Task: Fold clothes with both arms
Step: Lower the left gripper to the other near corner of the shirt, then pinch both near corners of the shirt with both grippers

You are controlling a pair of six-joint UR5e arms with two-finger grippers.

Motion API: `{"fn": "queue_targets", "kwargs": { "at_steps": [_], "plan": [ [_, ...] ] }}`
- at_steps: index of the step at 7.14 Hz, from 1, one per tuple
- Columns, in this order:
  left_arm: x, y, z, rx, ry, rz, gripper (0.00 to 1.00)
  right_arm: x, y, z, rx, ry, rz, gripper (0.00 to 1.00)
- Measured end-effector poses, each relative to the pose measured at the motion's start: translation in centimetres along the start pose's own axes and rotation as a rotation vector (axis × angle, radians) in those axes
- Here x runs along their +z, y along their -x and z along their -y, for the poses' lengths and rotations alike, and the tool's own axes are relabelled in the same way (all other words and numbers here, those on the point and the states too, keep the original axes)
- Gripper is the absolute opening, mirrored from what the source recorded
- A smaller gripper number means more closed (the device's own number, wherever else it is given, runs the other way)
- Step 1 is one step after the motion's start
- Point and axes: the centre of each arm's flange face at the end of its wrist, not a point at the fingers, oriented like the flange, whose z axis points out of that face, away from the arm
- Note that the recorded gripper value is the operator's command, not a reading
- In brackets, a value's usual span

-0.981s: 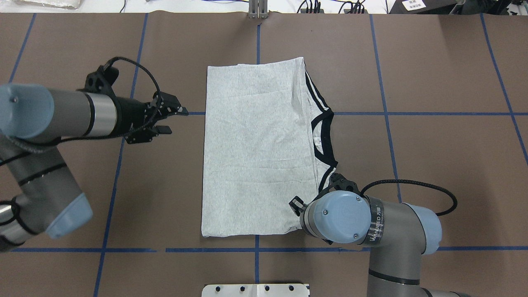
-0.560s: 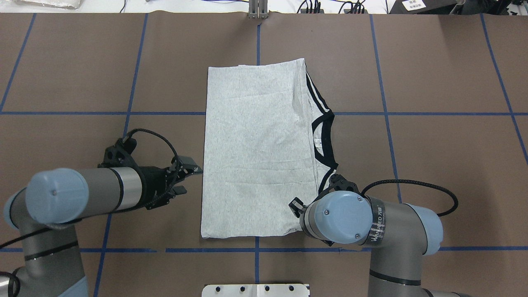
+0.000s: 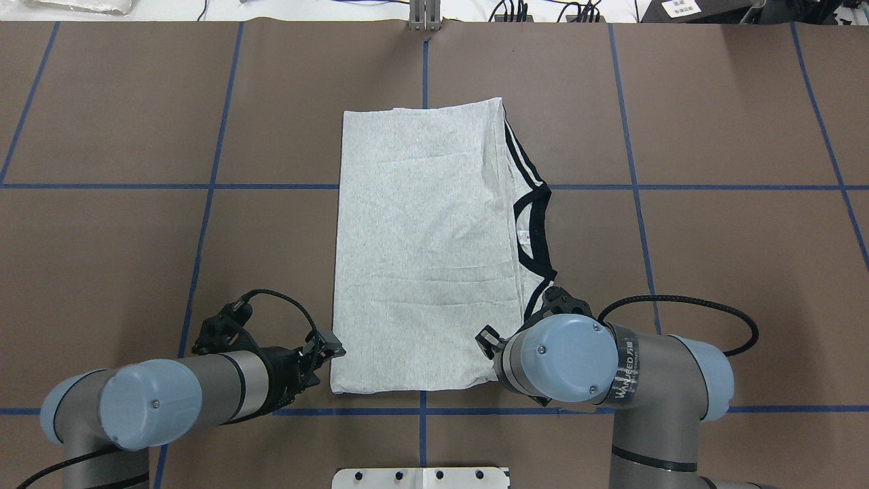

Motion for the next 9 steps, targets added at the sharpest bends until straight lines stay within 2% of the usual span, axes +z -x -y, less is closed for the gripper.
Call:
{"fn": "queue_targets", "kwargs": {
  "at_steps": [3, 6, 8, 9],
  "plan": [
    [1.6, 1.3, -1.5, 0.011, 0.013, 0.034, 0.61, 0.1, -0.1, -0.1, -0.002, 0.001, -0.003, 0.0],
    [1.9, 1.7, -2.0, 0.011, 0.018, 0.043, 0.48, 0.1, -0.1, -0.1, -0.003, 0.002, -0.003, 0.0],
    [1.9, 1.5, -2.4, 0.003, 0.023, 0.039, 0.44, 0.0, -0.1, -0.1, -0.003, 0.003, -0.002, 0.0],
    [1.9, 1.5, -2.5, 0.003, 0.025, 0.039, 0.39, 0.0, -0.1, -0.1, -0.003, 0.003, -0.002, 0.0]
  ]
}}
